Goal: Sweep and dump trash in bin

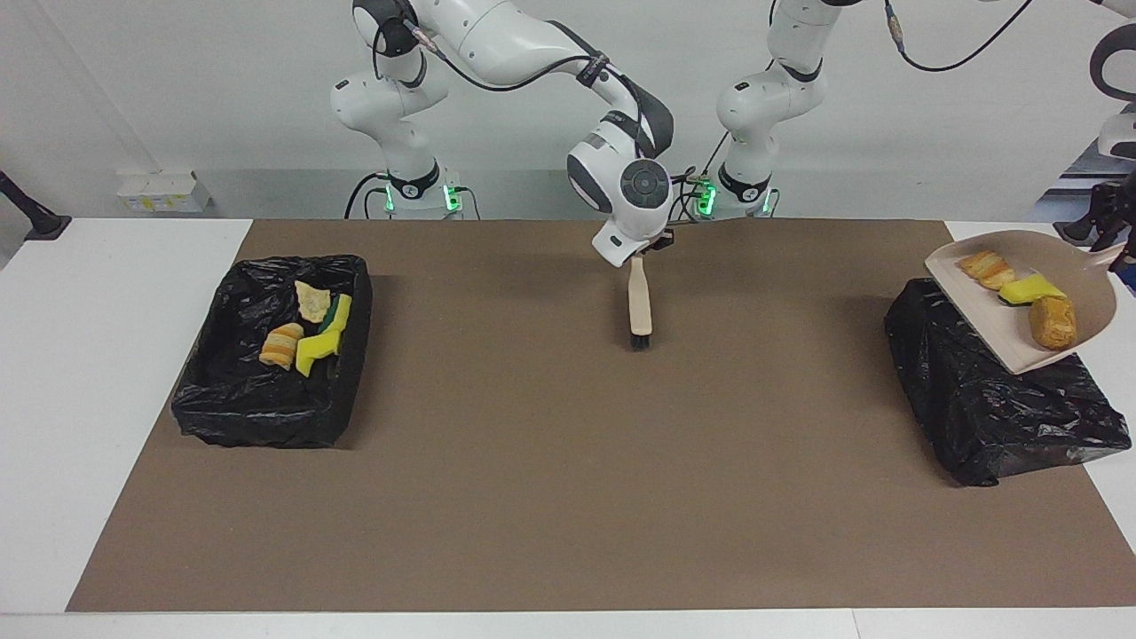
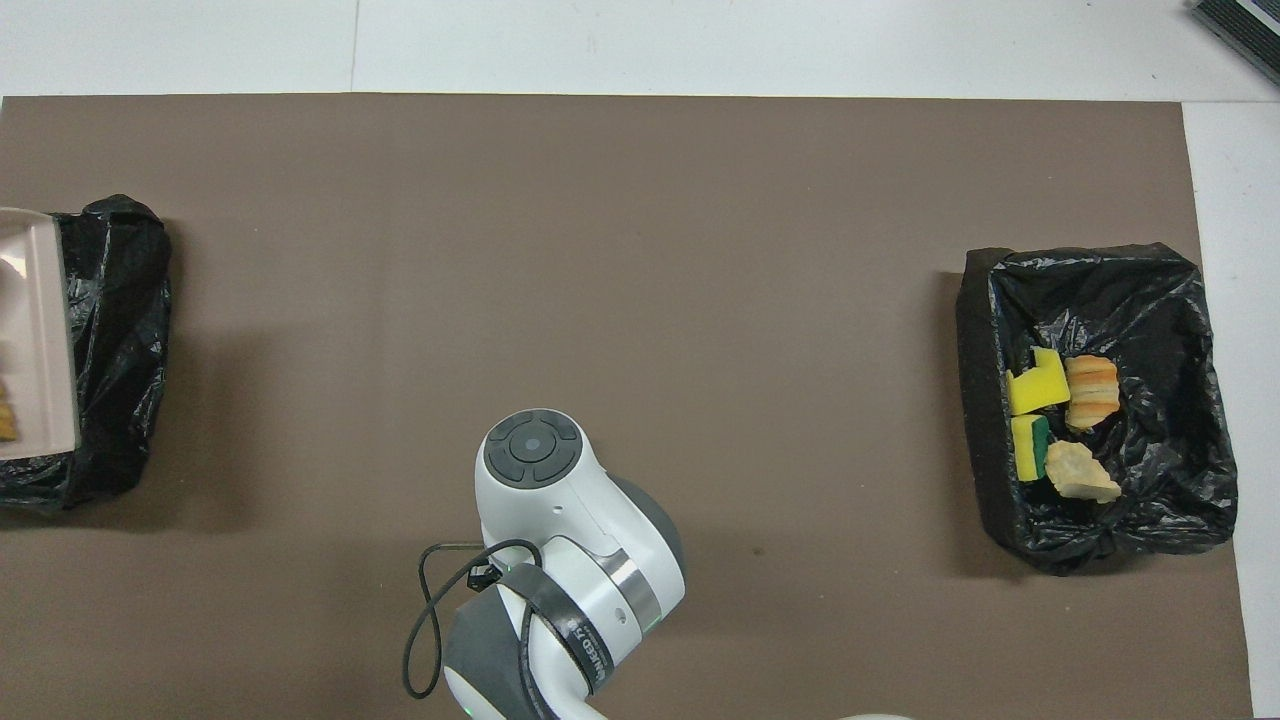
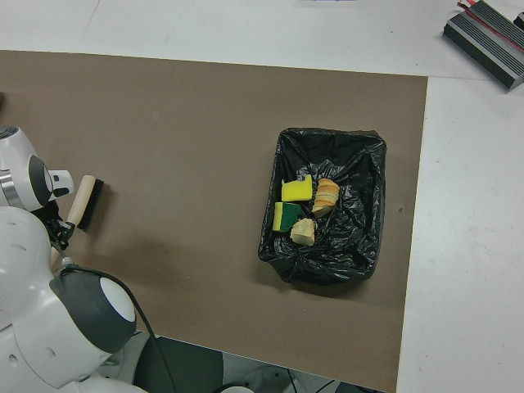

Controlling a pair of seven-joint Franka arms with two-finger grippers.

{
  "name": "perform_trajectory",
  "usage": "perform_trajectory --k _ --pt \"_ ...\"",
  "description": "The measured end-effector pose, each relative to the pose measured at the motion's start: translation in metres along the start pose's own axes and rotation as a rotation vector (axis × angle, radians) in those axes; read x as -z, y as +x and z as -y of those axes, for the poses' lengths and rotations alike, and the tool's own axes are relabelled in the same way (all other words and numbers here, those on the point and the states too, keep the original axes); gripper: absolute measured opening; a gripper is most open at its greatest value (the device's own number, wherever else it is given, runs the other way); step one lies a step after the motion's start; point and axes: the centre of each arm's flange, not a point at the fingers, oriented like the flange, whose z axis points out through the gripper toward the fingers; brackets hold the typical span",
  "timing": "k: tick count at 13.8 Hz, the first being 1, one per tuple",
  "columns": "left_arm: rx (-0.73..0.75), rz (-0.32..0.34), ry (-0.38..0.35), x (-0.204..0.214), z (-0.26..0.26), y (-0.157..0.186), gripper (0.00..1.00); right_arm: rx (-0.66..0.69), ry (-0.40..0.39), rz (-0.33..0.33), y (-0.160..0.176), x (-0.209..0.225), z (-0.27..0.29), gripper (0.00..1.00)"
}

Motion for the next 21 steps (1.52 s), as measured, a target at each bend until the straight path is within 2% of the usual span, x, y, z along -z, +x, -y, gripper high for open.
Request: perform_trajectory --k 2,5,6,7,11,13,16,18,21 --pt "-0.024 0.09 0.018 -0.013 0.006 -0.014 0.32 -0.006 -0.004 0.005 0.002 0.01 -0.004 0.54" --pt "-0.075 0.18 -0.01 -0.034 0.014 -0.014 0.32 -0.031 0.008 -0.007 0.023 0.062 -0.03 0.87" --pt "-0.104 0.232 -0.03 -0.037 0.017 -0.008 0.32 -0.034 0.018 -0.015 0.032 0.084 -0.044 0.96" --pt "-0.128 0.283 -0.044 -0.038 0.02 0.0 0.32 -0.029 0.032 -0.028 0.04 0.105 -0.058 1.0" --pt "-0.221 0.435 -0.069 -0.047 0.025 0.017 0.32 0.011 0.073 -0.096 0.052 0.191 -0.129 1.0" --pt "-0.265 0.503 -0.076 -0.051 0.023 0.013 0.32 0.034 0.022 -0.134 0.057 0.225 -0.173 1.0" --pt "-0.303 0.599 -0.085 -0.045 0.024 0.011 0.32 0.081 -0.041 -0.179 0.071 0.251 -0.218 1.0" --pt "-0.319 0.643 -0.073 -0.037 0.026 0.01 0.32 0.1 -0.088 -0.21 0.083 0.262 -0.25 1.0" --pt "-0.32 0.656 -0.029 -0.016 0.033 0.017 0.32 0.117 -0.086 -0.242 0.1 0.289 -0.321 1.0"
